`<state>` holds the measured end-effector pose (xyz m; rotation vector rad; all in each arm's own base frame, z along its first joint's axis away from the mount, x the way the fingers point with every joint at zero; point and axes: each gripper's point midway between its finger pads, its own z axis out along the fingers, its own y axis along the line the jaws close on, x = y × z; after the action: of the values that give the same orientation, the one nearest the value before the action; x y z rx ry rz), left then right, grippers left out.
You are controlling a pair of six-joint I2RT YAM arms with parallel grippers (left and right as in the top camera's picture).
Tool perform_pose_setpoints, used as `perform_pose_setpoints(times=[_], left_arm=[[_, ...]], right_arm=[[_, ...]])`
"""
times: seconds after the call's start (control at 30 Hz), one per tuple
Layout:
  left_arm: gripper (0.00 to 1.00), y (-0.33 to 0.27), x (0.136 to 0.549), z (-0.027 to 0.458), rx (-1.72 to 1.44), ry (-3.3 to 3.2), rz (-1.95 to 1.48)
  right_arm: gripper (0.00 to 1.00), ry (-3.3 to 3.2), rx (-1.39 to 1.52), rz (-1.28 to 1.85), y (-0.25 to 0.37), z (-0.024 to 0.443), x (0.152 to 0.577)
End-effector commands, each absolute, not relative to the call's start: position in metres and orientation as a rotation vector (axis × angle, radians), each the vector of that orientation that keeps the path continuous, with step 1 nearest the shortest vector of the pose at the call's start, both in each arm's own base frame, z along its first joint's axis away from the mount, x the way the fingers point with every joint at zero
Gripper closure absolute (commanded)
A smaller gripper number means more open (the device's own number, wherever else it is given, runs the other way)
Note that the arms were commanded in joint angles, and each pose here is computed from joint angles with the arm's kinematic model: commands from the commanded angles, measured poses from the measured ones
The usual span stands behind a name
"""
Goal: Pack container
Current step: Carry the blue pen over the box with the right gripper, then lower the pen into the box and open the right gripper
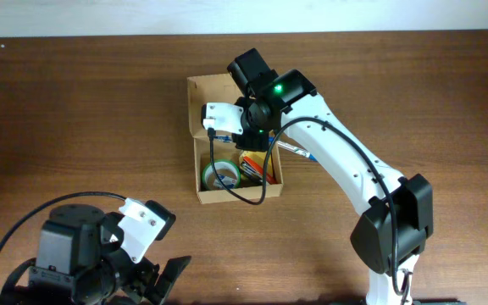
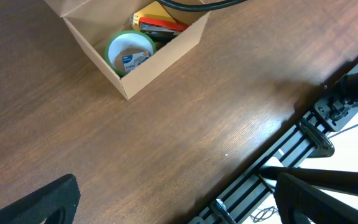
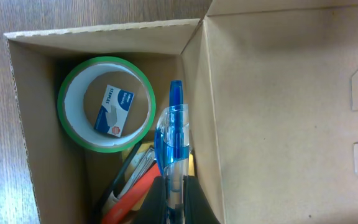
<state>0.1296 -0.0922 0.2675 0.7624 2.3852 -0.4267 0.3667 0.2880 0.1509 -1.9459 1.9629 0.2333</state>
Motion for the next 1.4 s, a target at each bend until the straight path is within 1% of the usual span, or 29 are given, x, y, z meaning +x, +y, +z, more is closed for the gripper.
perform_pose_setpoints(times=[0.0, 0.17, 0.4, 0.8, 1.07, 1.1, 1.13, 1.17, 1.2, 1.37], left_arm=[[0.00, -0.095, 0.128, 0.272, 0.757, 2.373, -0.451], [0.00, -0.095, 0.128, 0.272, 0.757, 2.373, -0.451], [0.00, -0.095, 0.128, 0.272, 0.757, 2.373, -0.451], [0.00, -0.095, 0.128, 0.272, 0.757, 2.373, -0.451], [0.00, -0.095, 0.128, 0.272, 0.757, 2.373, -0.451], [0.00, -0.095, 0.128, 0.272, 0.757, 2.373, -0.451], [0.00, -0.095, 0.128, 0.272, 0.757, 2.373, -0.451], [0.00, -0.095, 0.128, 0.272, 0.757, 2.374, -0.451], [0.00, -0.095, 0.128, 0.272, 0.757, 2.374, -0.451], [0.00, -0.095, 0.128, 0.272, 0.757, 2.373, -0.451]], right_arm=[[0.96, 1.914, -1.976, 0.299, 0.295, 0.152, 0.359], [0.96, 1.864, -1.969, 0.351, 0.305, 0.154, 0.360], [0.96, 1.879, -2.032, 0.371, 0.305, 0.126, 0.360], [0.96, 1.907, -2.058, 0.409, 0.309, 0.092, 0.362], [0.96, 1.880, -2.043, 0.411, 0.315, 0.091, 0.367], [0.93, 1.877, -2.040, 0.409, 0.315, 0.091, 0.368], [0.84, 1.873, -2.037, 0.406, 0.316, 0.092, 0.369], [0.73, 1.870, -2.035, 0.404, 0.316, 0.092, 0.370], [0.70, 1.866, -2.033, 0.402, 0.317, 0.092, 0.371], [0.69, 1.865, -2.031, 0.401, 0.317, 0.092, 0.371]])
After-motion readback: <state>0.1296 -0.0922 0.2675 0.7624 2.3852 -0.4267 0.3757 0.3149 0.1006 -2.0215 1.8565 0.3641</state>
